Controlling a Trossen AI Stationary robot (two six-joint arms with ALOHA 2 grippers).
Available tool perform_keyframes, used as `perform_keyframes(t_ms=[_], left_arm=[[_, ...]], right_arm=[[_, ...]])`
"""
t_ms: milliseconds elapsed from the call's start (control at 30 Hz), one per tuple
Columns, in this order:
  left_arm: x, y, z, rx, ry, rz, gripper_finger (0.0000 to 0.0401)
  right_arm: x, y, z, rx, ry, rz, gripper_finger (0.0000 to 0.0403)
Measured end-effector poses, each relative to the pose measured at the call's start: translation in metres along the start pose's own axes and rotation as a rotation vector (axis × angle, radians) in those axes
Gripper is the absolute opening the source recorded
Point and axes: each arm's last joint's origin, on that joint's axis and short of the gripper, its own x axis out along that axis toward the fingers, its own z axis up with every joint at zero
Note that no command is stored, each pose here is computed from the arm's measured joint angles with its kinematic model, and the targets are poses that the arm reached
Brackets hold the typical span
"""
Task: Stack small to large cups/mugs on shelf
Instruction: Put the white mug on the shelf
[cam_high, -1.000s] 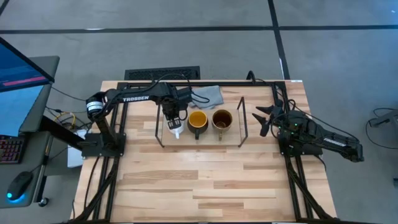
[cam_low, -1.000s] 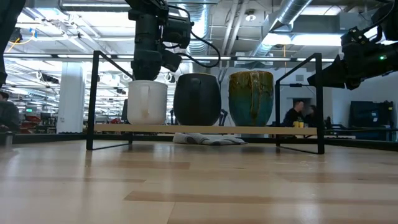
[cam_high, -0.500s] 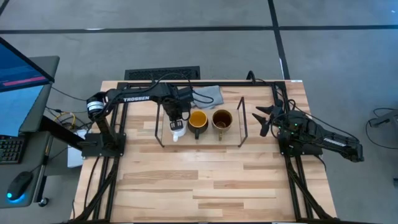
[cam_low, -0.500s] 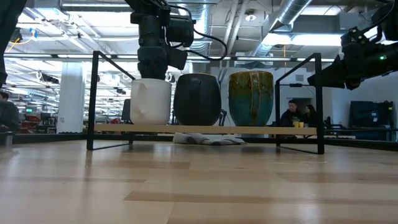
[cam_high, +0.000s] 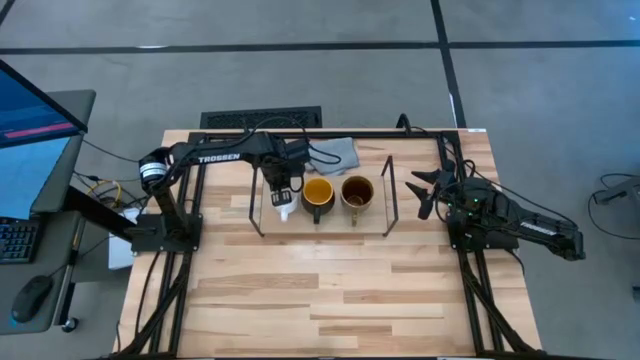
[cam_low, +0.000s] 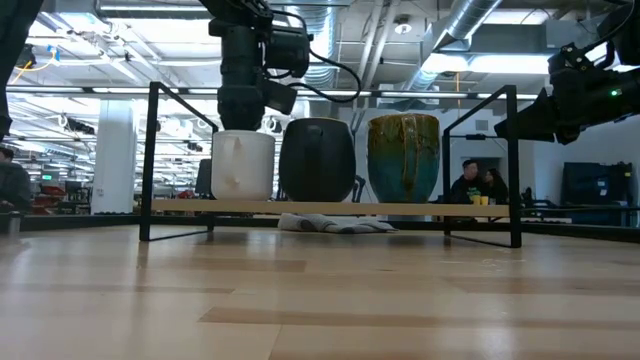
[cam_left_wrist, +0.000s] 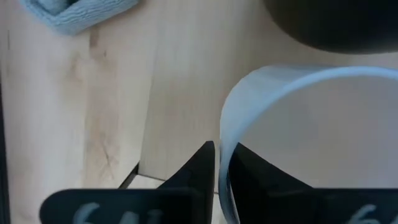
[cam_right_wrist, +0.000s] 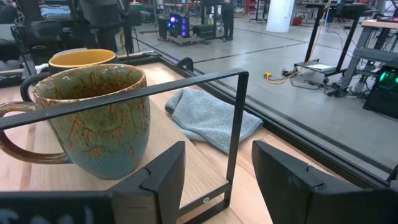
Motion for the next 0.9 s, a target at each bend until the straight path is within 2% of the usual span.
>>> perform_keyframes(t_ms=[900], left_arm=[[-0.0012, -0.0015, -0.0052, 0.013, 0.049, -0.034, 0.0095]], right_arm=[[0.0000, 0.0000, 0.0000, 0.000, 0.000, 0.000, 0.0210]])
